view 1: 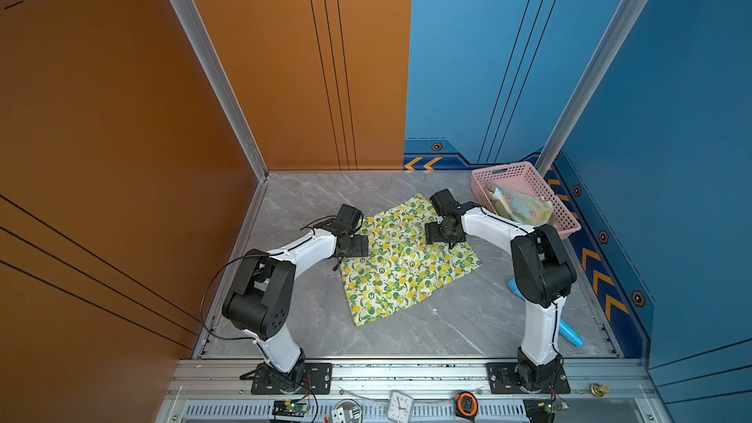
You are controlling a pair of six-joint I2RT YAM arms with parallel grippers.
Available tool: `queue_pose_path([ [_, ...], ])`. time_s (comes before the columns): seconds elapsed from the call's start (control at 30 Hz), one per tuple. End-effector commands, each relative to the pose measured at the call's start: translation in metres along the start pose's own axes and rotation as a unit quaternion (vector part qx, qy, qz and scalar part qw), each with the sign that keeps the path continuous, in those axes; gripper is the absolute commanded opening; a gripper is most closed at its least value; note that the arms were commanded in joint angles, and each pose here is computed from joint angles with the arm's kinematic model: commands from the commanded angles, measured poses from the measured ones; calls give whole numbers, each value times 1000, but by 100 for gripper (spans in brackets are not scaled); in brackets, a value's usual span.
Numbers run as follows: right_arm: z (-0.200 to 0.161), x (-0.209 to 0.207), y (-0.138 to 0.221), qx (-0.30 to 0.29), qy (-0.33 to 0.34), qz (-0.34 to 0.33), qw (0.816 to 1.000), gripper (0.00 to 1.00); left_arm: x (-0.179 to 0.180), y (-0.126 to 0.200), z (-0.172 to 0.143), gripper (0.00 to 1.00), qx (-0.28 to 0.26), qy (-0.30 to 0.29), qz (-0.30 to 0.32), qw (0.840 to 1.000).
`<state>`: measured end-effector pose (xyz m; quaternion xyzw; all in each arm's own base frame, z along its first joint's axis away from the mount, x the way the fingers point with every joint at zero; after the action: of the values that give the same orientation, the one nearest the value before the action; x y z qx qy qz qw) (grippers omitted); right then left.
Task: Fold and stack skirts
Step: Smooth out the skirt at the center of the table.
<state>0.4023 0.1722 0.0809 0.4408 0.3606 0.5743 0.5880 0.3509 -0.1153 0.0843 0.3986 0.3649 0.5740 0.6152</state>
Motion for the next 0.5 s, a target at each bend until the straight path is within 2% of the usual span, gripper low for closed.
queue_pose_path([
  [0.0, 5, -20, -7, 4, 0, -45, 999, 83, 3, -12, 8, 96, 6, 13, -5, 1000],
  [0.17, 15, -29, 4, -14, -12, -55, 998, 83, 14, -32, 21, 96, 21, 22, 2, 1000],
  [0.47, -9, -49, 22, -1, -47, -41, 998, 83, 39, -54, 56, 95, 30, 54, 13, 998],
])
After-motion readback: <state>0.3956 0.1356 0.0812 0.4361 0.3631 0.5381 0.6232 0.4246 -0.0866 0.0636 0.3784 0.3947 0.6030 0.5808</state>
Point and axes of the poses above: each gripper's point midway between its finger pads, its own y axis back along the fingers, its own x axis along the line the jaws close on, z = x × y, the point moved 4 cm from there along y, back along the fingers, and after that the axes turned 9 degrees about -y, right-handed, at the moved point
